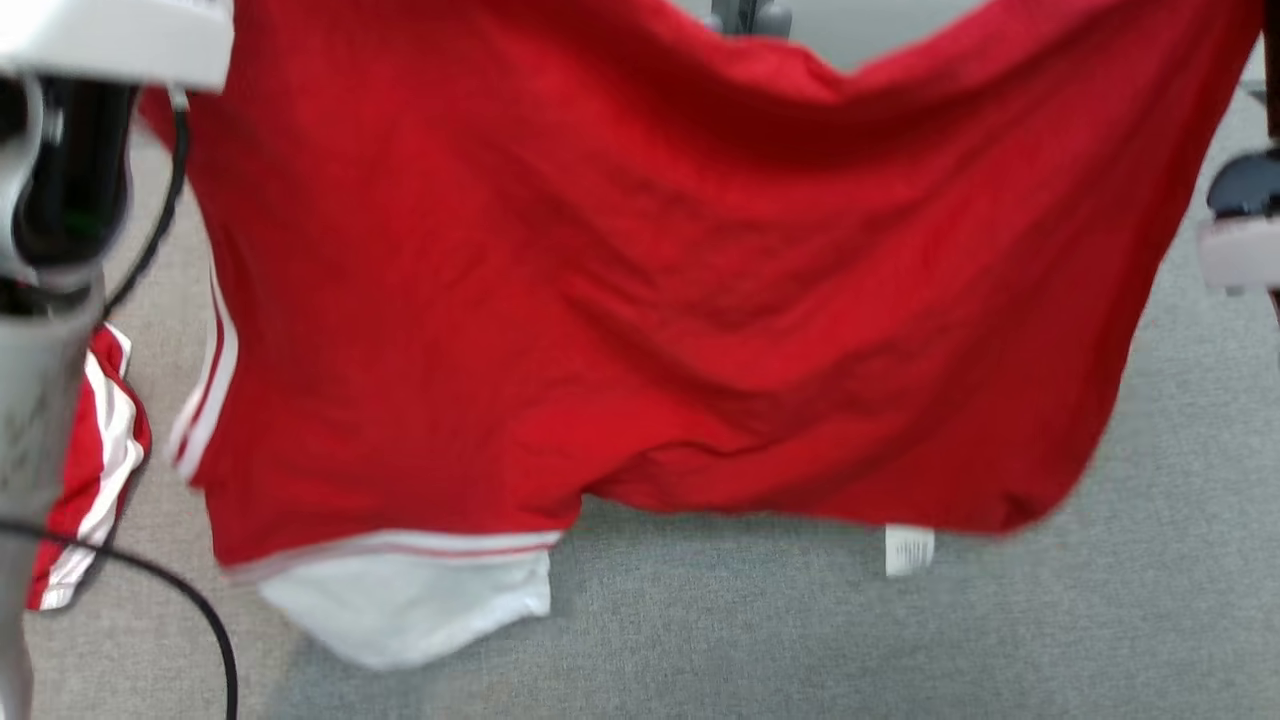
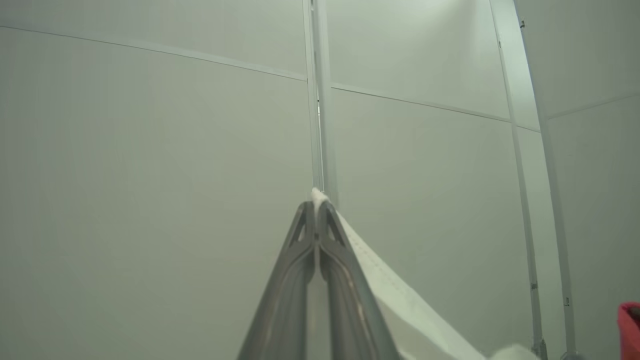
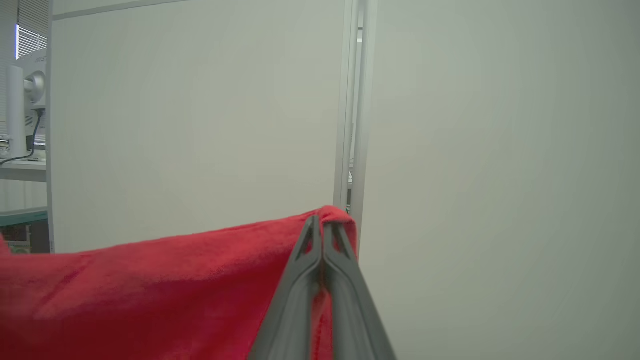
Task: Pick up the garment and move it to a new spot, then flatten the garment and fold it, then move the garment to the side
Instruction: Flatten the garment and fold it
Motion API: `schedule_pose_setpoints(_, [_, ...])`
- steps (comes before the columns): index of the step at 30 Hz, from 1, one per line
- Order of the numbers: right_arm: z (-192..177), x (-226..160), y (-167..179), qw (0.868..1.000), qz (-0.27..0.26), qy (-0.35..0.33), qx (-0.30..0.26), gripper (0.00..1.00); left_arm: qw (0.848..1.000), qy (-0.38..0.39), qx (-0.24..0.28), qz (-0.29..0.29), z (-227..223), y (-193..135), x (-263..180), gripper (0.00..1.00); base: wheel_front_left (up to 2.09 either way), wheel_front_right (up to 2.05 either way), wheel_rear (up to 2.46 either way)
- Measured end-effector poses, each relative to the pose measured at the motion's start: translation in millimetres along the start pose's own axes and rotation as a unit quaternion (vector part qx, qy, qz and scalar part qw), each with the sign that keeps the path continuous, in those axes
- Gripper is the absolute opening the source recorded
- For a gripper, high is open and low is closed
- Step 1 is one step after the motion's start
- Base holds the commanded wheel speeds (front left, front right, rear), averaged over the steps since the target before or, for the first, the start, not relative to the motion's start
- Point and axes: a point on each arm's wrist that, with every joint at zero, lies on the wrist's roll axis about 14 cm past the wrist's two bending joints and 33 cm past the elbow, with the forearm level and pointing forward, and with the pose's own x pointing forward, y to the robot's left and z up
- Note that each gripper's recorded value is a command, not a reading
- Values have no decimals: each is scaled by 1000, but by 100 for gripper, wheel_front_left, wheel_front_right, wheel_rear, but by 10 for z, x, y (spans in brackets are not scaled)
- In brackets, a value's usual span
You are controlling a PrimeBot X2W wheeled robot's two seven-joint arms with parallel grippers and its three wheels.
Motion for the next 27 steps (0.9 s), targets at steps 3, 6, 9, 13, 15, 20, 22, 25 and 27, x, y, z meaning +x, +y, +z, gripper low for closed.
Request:
schedule_pose_setpoints(3, [-136,272,49,1000,17,-2,3,0,998,49,35,15,-396,271,173,0,0,0,0])
schedule_pose_setpoints(6, [-290,544,61,1000,25,-2,5,0,994,82,58,32,-710,566,333,0,0,0,0])
schedule_pose_setpoints(9, [-436,765,8,1000,20,-1,3,0,990,113,67,48,-977,775,454,0,0,0,0])
schedule_pose_setpoints(13, [-557,1034,-139,1000,-5,1,-3,0,987,119,43,98,-1155,1087,550,0,0,0,0])
schedule_pose_setpoints(15, [-594,1133,-149,1000,-19,1,18,0,988,92,52,114,-1075,1213,612,0,0,0,0])
schedule_pose_setpoints(20, [-833,1272,-202,998,-39,27,37,0,989,81,54,115,-1158,1273,709,0,0,0,0])
schedule_pose_setpoints(22, [-1105,1246,-208,996,-45,57,45,0,987,110,44,112,-1435,1263,637,0,0,0,0])
schedule_pose_setpoints(25, [-1448,1210,-131,994,-36,93,44,0,981,149,29,119,-1826,1326,445,0,0,0,0])
schedule_pose_setpoints(27, [-1722,1121,-72,991,-31,121,51,0,974,185,13,131,-2162,1376,197,0,0,0,0])
